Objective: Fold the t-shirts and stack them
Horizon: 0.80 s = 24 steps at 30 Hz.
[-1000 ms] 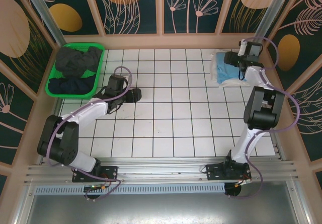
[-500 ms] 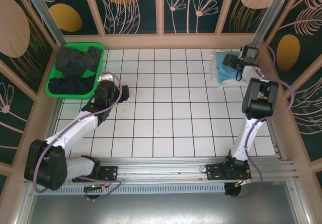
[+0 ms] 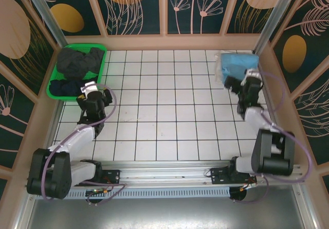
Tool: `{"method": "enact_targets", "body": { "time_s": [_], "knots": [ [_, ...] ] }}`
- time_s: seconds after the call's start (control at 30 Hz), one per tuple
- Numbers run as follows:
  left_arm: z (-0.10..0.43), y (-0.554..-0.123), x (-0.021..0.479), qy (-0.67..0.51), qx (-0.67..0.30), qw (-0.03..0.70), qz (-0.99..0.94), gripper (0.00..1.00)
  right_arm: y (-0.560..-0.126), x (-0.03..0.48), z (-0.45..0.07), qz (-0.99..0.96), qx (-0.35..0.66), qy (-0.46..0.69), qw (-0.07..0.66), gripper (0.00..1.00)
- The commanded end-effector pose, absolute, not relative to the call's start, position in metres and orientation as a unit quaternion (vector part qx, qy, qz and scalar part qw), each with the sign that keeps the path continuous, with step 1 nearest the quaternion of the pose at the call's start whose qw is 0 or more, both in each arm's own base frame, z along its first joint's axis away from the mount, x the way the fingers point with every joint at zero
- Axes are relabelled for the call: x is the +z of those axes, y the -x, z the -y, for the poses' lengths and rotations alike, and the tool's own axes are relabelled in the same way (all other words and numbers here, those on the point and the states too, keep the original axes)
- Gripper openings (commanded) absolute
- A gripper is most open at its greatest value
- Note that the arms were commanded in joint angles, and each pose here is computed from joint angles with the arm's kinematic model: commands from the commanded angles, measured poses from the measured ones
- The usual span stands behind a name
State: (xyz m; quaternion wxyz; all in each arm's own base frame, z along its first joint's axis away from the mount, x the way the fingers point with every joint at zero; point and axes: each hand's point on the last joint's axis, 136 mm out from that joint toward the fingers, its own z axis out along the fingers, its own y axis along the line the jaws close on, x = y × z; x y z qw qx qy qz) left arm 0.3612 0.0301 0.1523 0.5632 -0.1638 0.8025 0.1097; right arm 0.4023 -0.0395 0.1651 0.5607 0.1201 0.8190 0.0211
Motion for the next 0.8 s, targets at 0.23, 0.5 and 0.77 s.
{"method": "enact_targets", "body": {
  "time_s": [0.23, 0.5, 0.77],
  "knots": [
    [-0.024, -0.393, 0.141, 0.094, 0.041, 0.633, -0.768, 0.98, -0.363, 0.146, 0.005, -0.743, 0.024, -0.059, 0.666, 0.99],
    [-0.015, -0.392, 0.136, 0.051, -0.003, 0.649, -0.759, 0.98, -0.366, 0.131, 0.024, -0.725, 0.008, -0.089, 0.683, 0.99],
    [-0.008, -0.377, 0.138, 0.034, -0.013, 0.678, -0.734, 0.99, -0.365, 0.129, 0.033, -0.725, -0.011, -0.113, 0.679, 0.99]
  ]
}}
